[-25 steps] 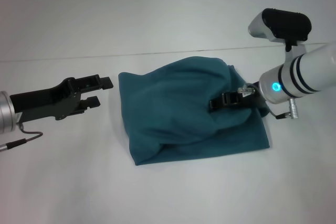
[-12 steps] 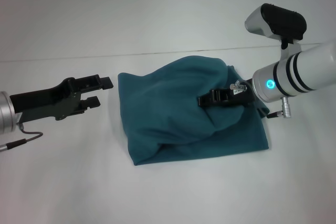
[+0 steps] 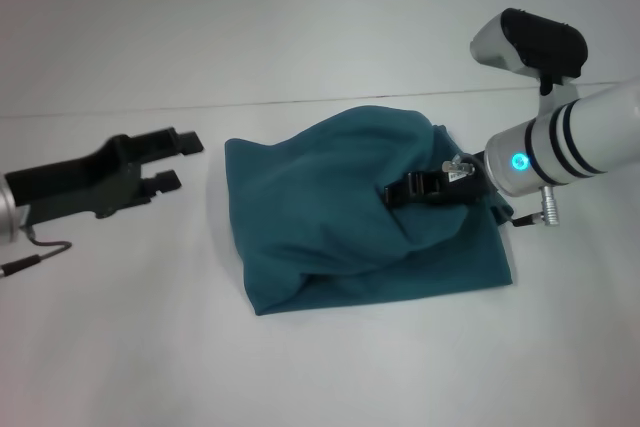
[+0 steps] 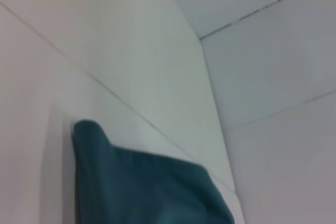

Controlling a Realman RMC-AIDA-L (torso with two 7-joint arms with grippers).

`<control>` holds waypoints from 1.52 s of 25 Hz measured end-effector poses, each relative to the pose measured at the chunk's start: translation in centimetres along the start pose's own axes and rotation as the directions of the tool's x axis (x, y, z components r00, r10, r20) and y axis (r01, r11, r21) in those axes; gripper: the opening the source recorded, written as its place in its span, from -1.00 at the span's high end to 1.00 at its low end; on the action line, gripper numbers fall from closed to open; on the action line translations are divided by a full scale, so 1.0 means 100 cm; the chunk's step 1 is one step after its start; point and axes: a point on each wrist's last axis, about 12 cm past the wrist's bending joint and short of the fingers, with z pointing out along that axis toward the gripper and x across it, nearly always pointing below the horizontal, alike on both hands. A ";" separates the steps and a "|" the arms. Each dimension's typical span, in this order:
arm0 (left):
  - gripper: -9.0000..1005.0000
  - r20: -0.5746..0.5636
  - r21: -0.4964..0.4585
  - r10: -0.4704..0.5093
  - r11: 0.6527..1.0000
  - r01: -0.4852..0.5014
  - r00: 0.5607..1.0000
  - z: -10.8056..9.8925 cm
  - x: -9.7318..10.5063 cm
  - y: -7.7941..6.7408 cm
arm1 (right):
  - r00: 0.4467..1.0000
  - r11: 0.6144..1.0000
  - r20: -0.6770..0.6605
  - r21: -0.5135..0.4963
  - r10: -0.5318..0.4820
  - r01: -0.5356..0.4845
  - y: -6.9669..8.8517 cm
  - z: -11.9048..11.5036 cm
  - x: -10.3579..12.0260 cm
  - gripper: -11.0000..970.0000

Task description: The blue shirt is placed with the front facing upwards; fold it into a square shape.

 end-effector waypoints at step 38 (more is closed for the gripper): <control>-0.50 0.080 0.033 -0.033 0.999 0.030 0.996 -0.018 -0.003 0.006 | 0.999 0.998 0.008 -0.052 0.040 -0.040 -0.018 -0.054 -0.021 0.80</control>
